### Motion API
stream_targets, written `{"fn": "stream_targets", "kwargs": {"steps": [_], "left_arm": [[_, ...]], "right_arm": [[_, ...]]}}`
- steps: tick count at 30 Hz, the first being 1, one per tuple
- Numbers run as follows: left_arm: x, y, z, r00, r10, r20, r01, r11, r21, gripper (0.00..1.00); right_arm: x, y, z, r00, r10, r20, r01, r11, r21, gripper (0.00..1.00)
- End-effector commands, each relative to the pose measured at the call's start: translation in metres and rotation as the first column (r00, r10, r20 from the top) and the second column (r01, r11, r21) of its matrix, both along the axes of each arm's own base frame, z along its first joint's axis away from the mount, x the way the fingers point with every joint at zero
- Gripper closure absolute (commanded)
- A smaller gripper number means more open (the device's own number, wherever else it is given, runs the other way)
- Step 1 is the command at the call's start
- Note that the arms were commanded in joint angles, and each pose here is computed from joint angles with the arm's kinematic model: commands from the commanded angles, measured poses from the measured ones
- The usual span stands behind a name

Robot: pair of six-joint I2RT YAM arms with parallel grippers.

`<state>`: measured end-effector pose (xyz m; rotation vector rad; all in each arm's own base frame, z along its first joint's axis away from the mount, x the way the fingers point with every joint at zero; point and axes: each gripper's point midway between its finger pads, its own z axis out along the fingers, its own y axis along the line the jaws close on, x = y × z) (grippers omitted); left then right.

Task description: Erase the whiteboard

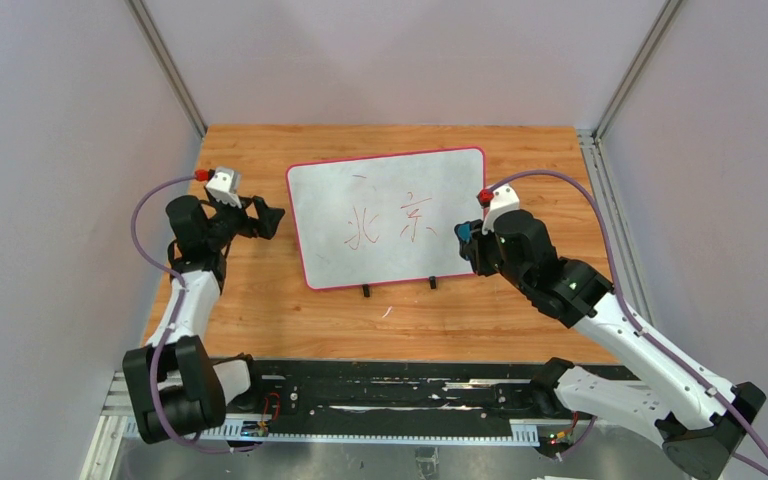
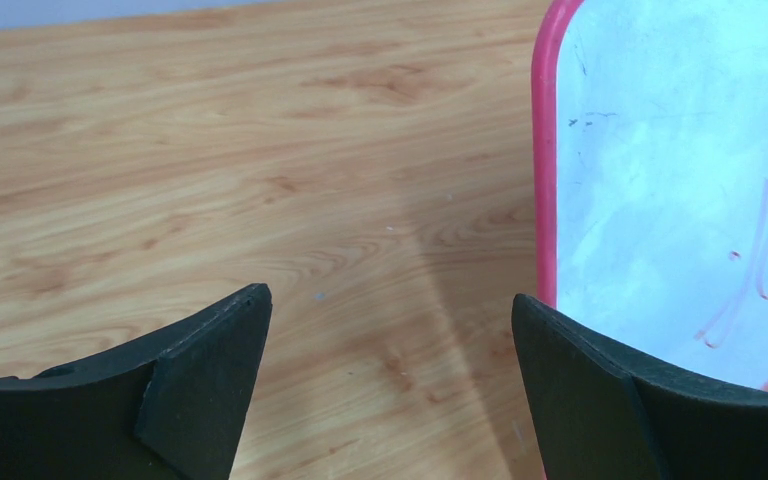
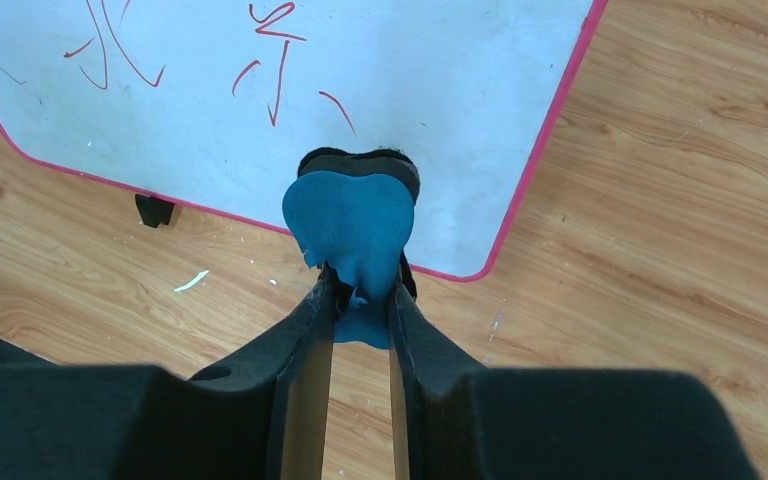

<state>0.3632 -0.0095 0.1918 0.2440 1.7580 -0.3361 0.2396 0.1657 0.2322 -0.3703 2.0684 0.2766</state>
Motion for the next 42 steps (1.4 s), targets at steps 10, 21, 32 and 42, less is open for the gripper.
{"fn": "stream_targets", "kwargs": {"steps": [10,21,32,42], "left_arm": [[0.0,-0.031,-0.005,0.914,-0.401,-0.057,0.375,0.89,-0.261,0.11],[-0.009,-0.043,-0.003,0.851,-0.524,-0.023,0.497,0.82,-0.283,0.16],[0.0,-0.046,-0.005,0.818,-0.575,-0.023,0.54,0.78,-0.315,0.2],[0.015,-0.065,0.003,0.804,-0.594,-0.019,0.566,0.775,-0.283,0.21]], "right_arm": [[0.0,0.0,0.004,1.0,0.002,0.012,-0.002,1.0,-0.018,0.99],[0.001,-0.001,0.001,1.0,-0.006,0.007,0.006,1.0,-0.027,0.99],[0.003,0.002,0.003,1.0,-0.002,0.01,0.002,1.0,-0.028,0.99],[0.003,0.001,0.004,1.0,-0.006,0.011,0.007,1.0,-0.03,0.99]]}}
